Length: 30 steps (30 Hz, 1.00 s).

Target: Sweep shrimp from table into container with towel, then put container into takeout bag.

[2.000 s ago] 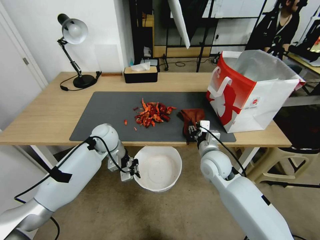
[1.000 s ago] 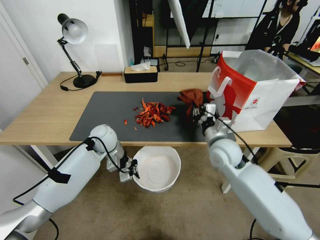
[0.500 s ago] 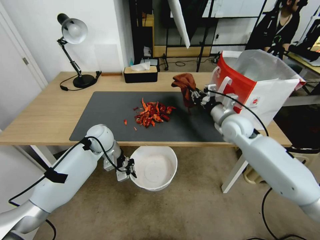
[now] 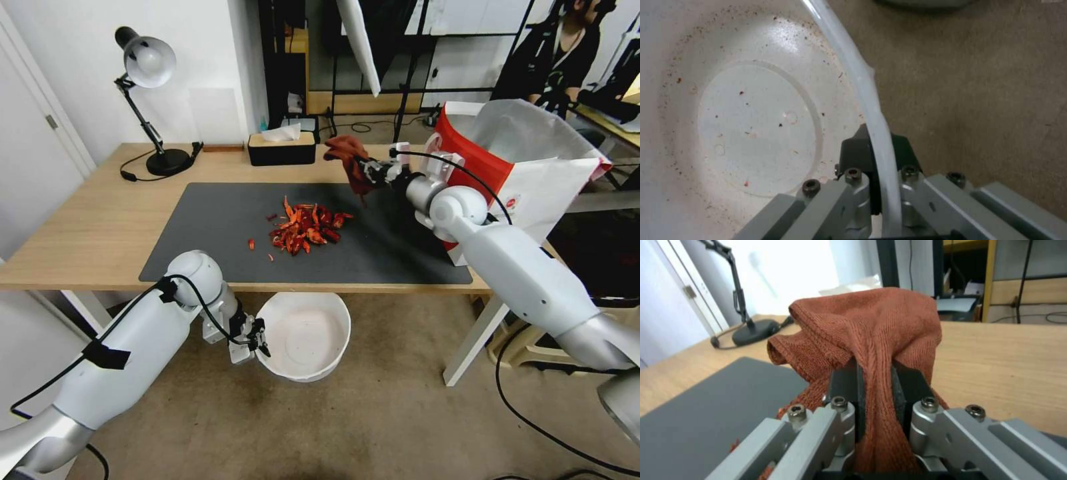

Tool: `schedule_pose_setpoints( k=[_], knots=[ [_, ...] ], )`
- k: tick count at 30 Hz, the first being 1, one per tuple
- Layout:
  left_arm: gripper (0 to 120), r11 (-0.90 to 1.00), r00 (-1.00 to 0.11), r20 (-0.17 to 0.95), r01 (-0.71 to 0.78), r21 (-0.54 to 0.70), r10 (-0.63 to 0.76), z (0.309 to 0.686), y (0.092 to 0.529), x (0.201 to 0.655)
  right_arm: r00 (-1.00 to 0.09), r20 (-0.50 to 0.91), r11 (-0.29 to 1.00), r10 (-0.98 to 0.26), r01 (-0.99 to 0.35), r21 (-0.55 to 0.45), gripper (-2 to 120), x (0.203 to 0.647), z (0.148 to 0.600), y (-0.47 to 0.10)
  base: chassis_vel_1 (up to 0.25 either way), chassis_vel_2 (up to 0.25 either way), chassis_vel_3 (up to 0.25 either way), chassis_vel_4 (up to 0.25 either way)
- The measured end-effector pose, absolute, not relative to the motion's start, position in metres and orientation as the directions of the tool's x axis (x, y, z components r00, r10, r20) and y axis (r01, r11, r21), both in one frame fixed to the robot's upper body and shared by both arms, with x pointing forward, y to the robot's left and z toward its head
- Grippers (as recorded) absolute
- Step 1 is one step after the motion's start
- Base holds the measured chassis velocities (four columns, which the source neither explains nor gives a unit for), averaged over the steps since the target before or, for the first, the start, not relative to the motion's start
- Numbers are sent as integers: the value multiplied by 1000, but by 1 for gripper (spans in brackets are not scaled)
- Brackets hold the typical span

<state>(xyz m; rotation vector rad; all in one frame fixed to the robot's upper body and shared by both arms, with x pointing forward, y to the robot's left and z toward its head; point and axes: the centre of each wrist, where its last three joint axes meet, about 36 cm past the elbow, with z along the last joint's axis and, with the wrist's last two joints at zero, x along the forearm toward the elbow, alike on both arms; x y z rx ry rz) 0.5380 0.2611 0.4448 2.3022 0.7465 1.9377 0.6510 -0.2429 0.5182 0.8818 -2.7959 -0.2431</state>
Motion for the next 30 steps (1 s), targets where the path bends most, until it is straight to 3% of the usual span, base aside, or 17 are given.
schedule_pose_setpoints(
  k=[30],
  knots=[
    [0,-865,97,911,368,342,401,444,280,530,-783,329,847,-528,-514,137,10,676,436,-208,0,0,0,0]
  ],
)
